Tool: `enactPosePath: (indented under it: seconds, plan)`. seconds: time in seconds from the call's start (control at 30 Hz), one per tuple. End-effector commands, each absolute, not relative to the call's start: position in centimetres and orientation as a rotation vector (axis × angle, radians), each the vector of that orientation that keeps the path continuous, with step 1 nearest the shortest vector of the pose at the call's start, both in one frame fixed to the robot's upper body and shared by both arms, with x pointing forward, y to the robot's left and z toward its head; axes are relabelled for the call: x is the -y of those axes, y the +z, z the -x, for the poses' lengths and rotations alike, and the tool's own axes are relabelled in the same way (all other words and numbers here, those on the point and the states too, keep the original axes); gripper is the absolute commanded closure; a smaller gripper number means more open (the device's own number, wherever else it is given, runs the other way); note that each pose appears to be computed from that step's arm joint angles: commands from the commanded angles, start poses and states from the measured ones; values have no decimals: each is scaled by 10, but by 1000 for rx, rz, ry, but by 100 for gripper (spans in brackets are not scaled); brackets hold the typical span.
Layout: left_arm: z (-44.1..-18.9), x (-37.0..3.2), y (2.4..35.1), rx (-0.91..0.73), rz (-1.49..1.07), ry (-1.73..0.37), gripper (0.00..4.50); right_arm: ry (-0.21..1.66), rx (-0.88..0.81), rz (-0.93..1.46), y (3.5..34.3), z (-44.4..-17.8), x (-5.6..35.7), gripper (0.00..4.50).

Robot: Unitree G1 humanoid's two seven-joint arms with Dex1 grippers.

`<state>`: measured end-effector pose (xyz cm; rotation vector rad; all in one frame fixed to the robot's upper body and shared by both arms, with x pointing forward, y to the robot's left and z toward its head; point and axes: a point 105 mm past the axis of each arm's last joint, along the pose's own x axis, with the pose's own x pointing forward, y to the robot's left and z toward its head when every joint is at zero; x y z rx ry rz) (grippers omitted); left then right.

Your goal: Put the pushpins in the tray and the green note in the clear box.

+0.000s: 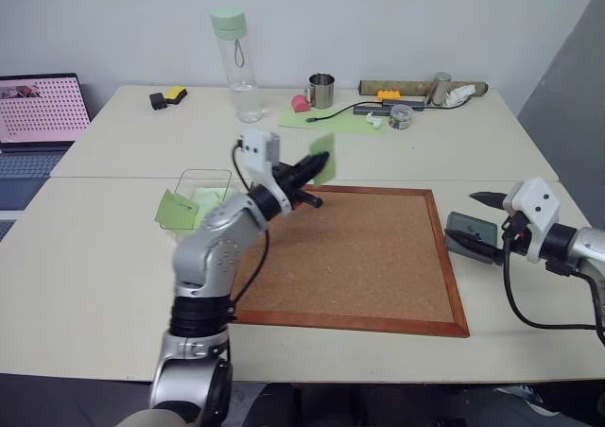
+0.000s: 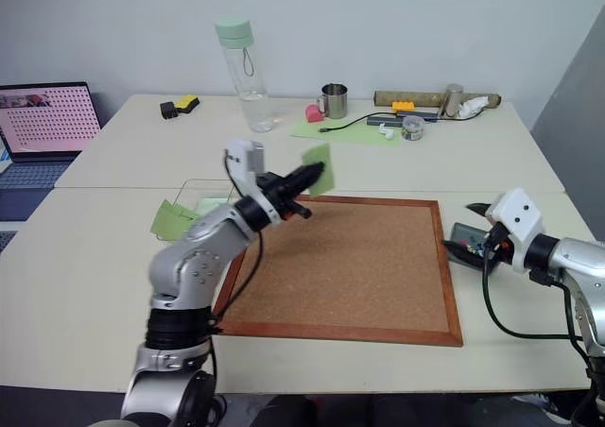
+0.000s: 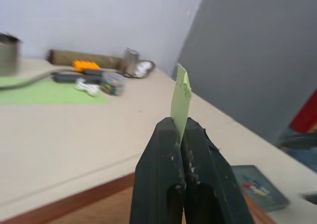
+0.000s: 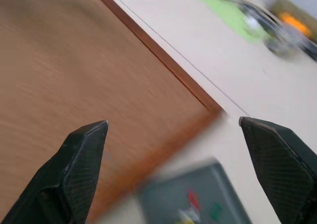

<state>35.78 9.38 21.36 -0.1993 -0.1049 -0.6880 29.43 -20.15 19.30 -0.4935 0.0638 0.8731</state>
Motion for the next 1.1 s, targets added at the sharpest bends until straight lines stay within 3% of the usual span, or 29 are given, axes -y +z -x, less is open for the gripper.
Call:
enactPosePath:
  seconds: [0.03, 0.13, 0.23, 0.4, 0.57, 1.1]
  plan:
    - [-357, -136, 229, 162, 73, -481, 450, 1054, 53, 472, 237, -278, 161, 5]
    - [-368, -191, 221, 131, -111, -192, 450, 1116, 99, 429, 254, -279, 140, 5]
    - [-369, -221, 216, 103, -129, -49, 450, 1171, 98, 407, 256, -276, 128, 5]
    - [-367, -249, 209, 73, -140, 79, 450, 1198, 79, 403, 252, -276, 123, 5]
    - [-372, -243, 201, 45, -103, 20, 450, 1220, 88, 401, 252, -274, 118, 5]
    - [-359, -246, 232, 111, -201, -74, 127, 1194, 71, 404, 249, -275, 125, 0]
